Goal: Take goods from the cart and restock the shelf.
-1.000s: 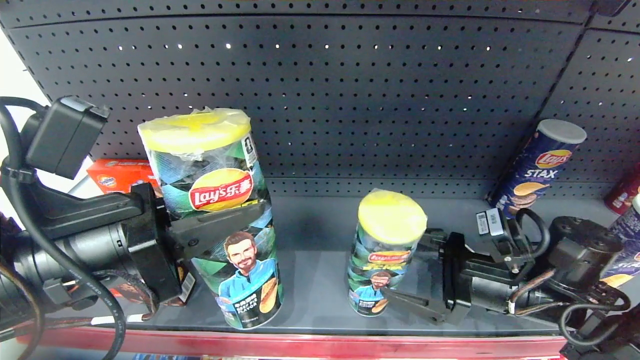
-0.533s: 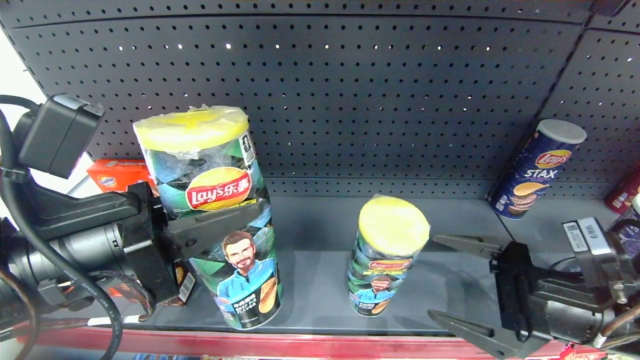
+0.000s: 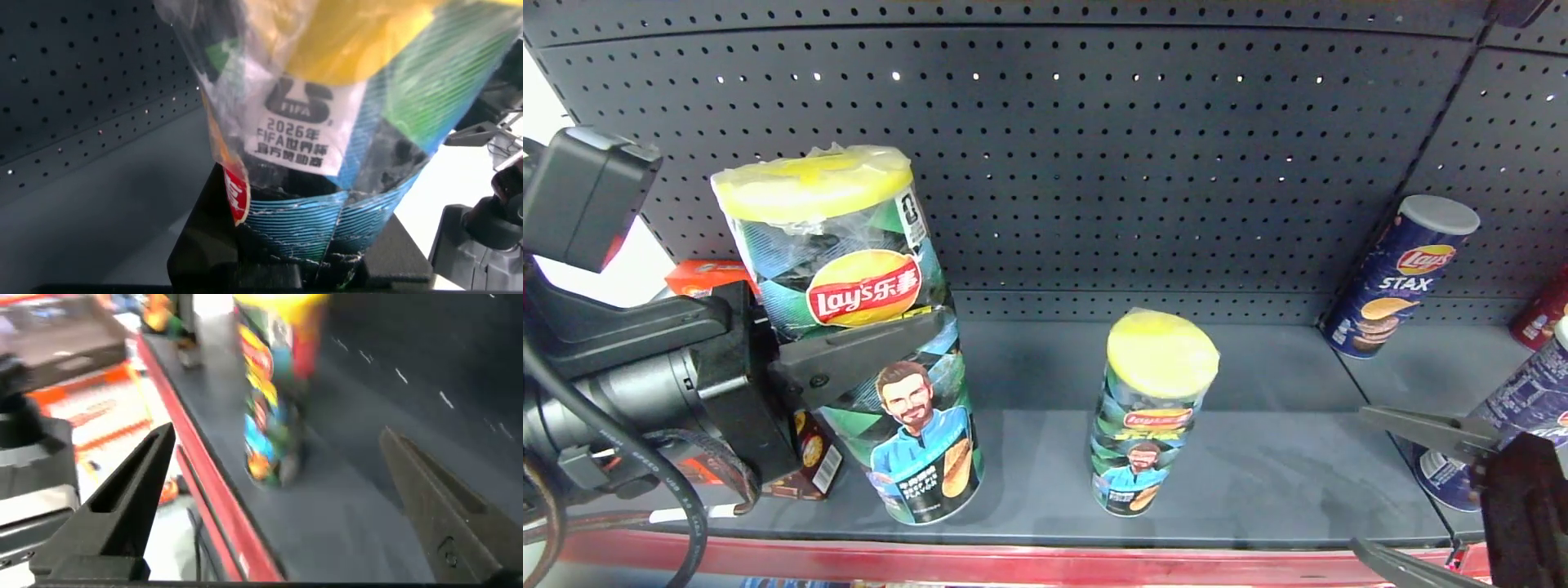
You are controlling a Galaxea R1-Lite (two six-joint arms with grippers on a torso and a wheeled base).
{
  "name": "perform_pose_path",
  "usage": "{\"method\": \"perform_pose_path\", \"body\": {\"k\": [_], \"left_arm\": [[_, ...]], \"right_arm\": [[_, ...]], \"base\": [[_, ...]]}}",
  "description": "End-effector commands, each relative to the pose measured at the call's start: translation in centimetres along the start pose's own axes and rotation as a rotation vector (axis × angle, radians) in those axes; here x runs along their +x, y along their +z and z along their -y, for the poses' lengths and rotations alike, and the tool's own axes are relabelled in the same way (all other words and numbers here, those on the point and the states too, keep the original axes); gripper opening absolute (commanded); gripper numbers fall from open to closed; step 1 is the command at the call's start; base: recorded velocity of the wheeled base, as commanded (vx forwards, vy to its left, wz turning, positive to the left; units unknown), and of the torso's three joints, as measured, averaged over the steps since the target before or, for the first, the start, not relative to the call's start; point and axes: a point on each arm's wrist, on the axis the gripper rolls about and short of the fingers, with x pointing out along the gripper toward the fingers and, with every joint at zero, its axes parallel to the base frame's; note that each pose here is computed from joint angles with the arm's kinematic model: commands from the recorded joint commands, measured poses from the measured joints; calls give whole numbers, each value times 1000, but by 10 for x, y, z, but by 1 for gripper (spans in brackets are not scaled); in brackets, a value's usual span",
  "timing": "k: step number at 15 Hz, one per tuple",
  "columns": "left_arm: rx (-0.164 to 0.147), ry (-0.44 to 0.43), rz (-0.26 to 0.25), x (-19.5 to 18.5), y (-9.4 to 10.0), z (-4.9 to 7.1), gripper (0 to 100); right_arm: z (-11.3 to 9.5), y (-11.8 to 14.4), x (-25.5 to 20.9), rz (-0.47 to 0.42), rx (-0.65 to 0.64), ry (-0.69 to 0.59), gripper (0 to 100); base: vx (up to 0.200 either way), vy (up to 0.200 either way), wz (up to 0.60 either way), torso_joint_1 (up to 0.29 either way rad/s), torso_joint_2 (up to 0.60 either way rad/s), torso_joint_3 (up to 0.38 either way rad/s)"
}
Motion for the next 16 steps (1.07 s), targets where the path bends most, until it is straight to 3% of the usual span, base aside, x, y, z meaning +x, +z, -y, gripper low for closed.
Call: {"method": "perform_pose_path", "body": {"k": [1, 6, 9, 12, 16], "left_arm": [[7, -4, 15, 0, 5, 1, 0], [10, -6, 12, 1, 4, 1, 0], [7, -15, 2, 1, 1, 2, 0], [4, -17, -4, 0, -1, 3, 0], [0, -18, -12, -5, -6, 5, 0]], "right_arm": [[-25, 18, -45, 34, -30, -168, 100], [-63, -13, -101, -90, 93, -550, 100], [-86, -45, -126, -106, 123, -643, 100], [-88, -69, -132, -106, 139, -796, 100], [-89, -69, -132, -90, 102, -735, 100]], "base": [[0, 0, 0, 0, 0, 0], [0, 0, 0, 0, 0, 0], [0, 0, 0, 0, 0, 0], [0, 0, 0, 0, 0, 0], [0, 0, 0, 0, 0, 0]]}}
